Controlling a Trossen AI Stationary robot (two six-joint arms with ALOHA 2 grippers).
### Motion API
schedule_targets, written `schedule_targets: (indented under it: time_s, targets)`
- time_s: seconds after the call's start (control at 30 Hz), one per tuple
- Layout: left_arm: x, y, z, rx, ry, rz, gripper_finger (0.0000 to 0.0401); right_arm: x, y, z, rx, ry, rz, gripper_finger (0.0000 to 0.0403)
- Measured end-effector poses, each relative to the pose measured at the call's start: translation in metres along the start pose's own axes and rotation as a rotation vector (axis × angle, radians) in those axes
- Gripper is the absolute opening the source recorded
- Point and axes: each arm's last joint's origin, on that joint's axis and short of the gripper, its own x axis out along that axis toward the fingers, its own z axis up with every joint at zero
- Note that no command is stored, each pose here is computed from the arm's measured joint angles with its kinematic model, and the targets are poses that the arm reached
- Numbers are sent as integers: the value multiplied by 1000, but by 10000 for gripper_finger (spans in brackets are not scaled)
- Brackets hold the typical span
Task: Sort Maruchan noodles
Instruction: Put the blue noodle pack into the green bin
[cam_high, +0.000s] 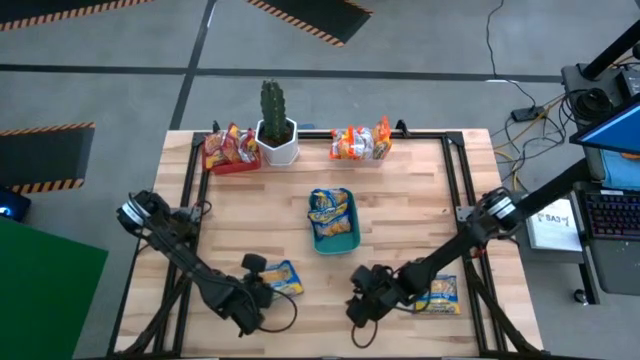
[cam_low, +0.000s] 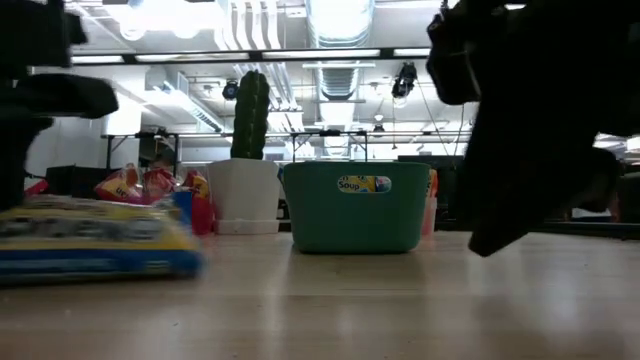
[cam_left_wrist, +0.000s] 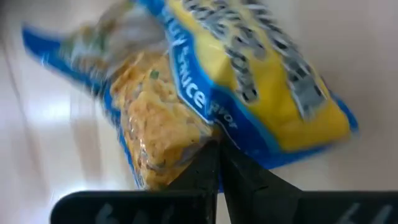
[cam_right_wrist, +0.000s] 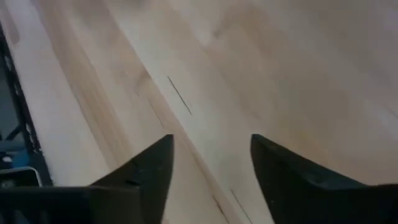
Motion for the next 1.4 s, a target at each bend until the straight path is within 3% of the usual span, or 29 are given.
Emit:
schedule_targets:
  time_s: [0.17, 0.4, 0.53, 0.73, 0.93, 1.17, 1.27, 1.4]
  targets:
    - [-1, -7, 20, 29, -203, -62, 0, 2, 6, 12, 4, -52, 72, 259]
    - [-7, -7, 20, 109, -181, -18, 0, 5, 6, 28, -36, -105, 116, 301]
    - [-10, -8, 23, 112, -233, 12, 0, 6, 5, 33, -56, -114, 109, 306]
    - [-2, -8, 31, 140, -352, 173, 0, 6, 4, 34, -72, -117, 106, 298]
    - [21, -18, 38, 175, -377, 119, 0, 6, 4, 35, -73, -135, 97, 293]
    - [0, -24, 54, 318, -581, 181, 0, 6, 4, 41, -62, -163, 116, 308]
    - [-5, -23, 47, 362, -549, 233, 0, 7, 4, 45, -64, -174, 121, 319]
    - [-12, -21, 31, 306, -463, 229, 0, 8, 2, 48, -58, -180, 113, 327]
